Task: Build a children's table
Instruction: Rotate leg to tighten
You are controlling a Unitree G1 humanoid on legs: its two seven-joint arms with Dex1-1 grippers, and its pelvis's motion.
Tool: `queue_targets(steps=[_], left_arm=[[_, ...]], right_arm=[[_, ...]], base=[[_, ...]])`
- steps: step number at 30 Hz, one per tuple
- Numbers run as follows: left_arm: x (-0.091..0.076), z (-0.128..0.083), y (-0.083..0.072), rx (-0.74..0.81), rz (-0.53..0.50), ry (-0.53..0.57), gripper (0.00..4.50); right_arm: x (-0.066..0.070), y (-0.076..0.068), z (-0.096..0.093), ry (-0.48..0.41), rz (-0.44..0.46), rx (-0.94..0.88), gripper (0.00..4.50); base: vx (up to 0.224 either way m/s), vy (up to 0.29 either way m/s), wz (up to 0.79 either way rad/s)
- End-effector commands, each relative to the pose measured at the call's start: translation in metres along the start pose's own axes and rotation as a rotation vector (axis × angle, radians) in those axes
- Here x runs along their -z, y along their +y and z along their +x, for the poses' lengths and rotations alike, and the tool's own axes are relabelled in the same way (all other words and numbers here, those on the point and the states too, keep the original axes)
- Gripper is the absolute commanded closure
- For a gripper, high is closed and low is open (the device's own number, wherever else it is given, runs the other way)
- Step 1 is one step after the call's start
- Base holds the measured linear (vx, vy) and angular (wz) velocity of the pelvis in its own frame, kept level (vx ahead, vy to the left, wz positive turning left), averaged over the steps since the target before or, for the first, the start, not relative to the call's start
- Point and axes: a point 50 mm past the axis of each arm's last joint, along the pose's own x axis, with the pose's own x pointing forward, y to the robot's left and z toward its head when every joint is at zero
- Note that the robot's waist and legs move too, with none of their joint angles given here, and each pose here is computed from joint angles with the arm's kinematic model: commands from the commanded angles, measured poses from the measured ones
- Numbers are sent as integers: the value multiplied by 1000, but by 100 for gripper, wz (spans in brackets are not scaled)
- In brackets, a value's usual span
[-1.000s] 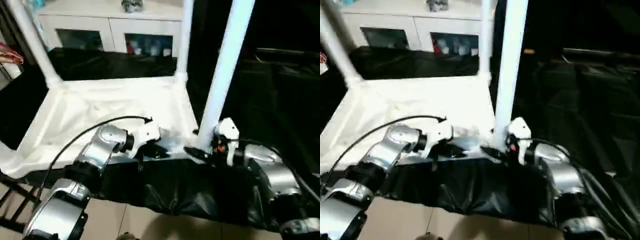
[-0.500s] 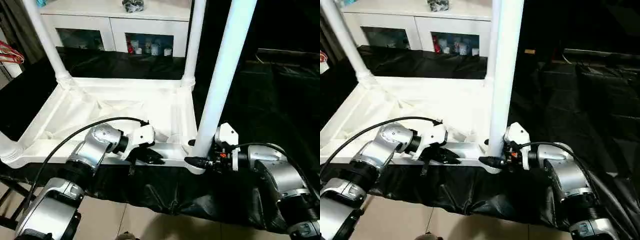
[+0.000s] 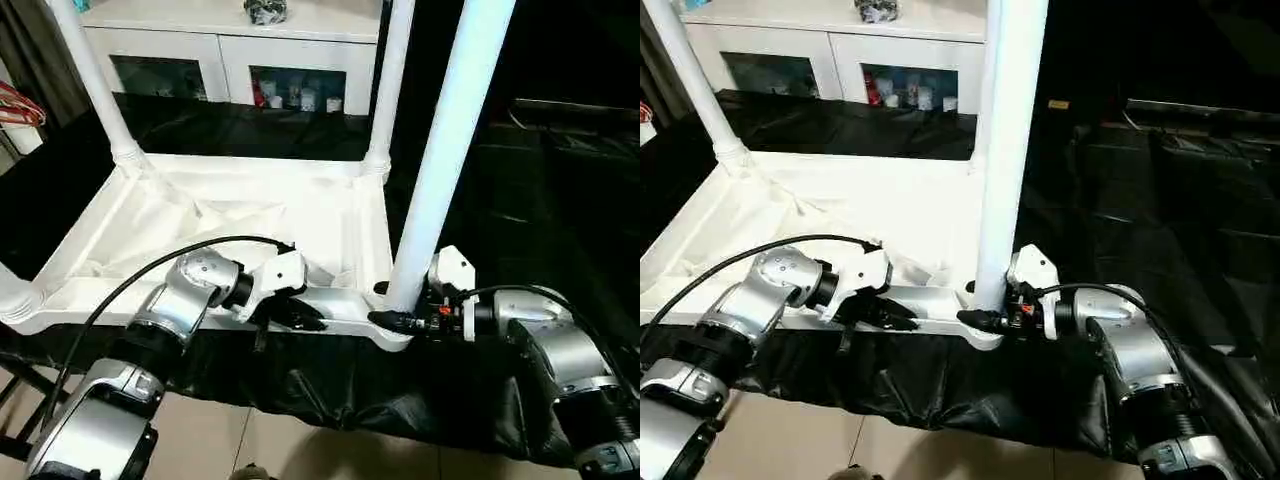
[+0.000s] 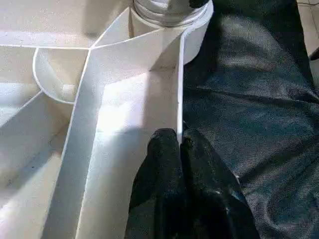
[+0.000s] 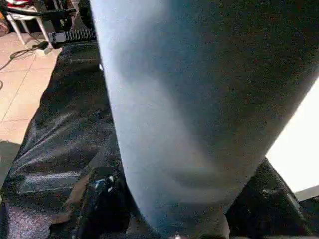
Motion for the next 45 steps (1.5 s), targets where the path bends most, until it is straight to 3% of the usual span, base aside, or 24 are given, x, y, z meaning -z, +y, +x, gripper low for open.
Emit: queue_targets(steps=[1,4,7,11,12,21,24,26,30,32,41,45], left_arm=[[-11,4,3,-32,27,-41,450],[-12,7,4,-51,15,-52,450],[-15,20,11,-156,-1,-33,450],[-20,29,17,-234,-28,-34,450],[-26,35,20,-257,-45,-45,450],[-53,60,32,-407,-81,-73,450],[-57,62,30,-395,-57,-84,450],[-57,62,30,-389,-52,-87,450],[-54,57,28,-383,-11,-96,450],[-50,51,27,-365,15,-99,450],[-37,34,19,-261,44,-85,450],[-30,24,11,-162,43,-94,450]], right_arm=[[14,22,22,51,55,-154,252],[17,24,24,30,71,-114,252],[22,13,35,-33,141,149,252],[26,4,45,-50,192,324,254],[27,0,52,-54,247,407,254],[18,-21,85,-72,423,757,254],[8,-24,93,-111,428,756,254],[6,-24,95,-121,424,747,198],[0,-23,99,-154,409,690,164],[0,-23,95,-140,357,654,139],[2,-22,70,-119,247,457,139],[9,-18,48,-43,175,294,139]], base=[[0,0,0],[0,0,0],[0,0,0],[0,0,0],[0,0,0],[0,0,0],[0,0,0],[0,0,0],[0,0,0],[0,0,0],[0,0,0],[0,0,0]])
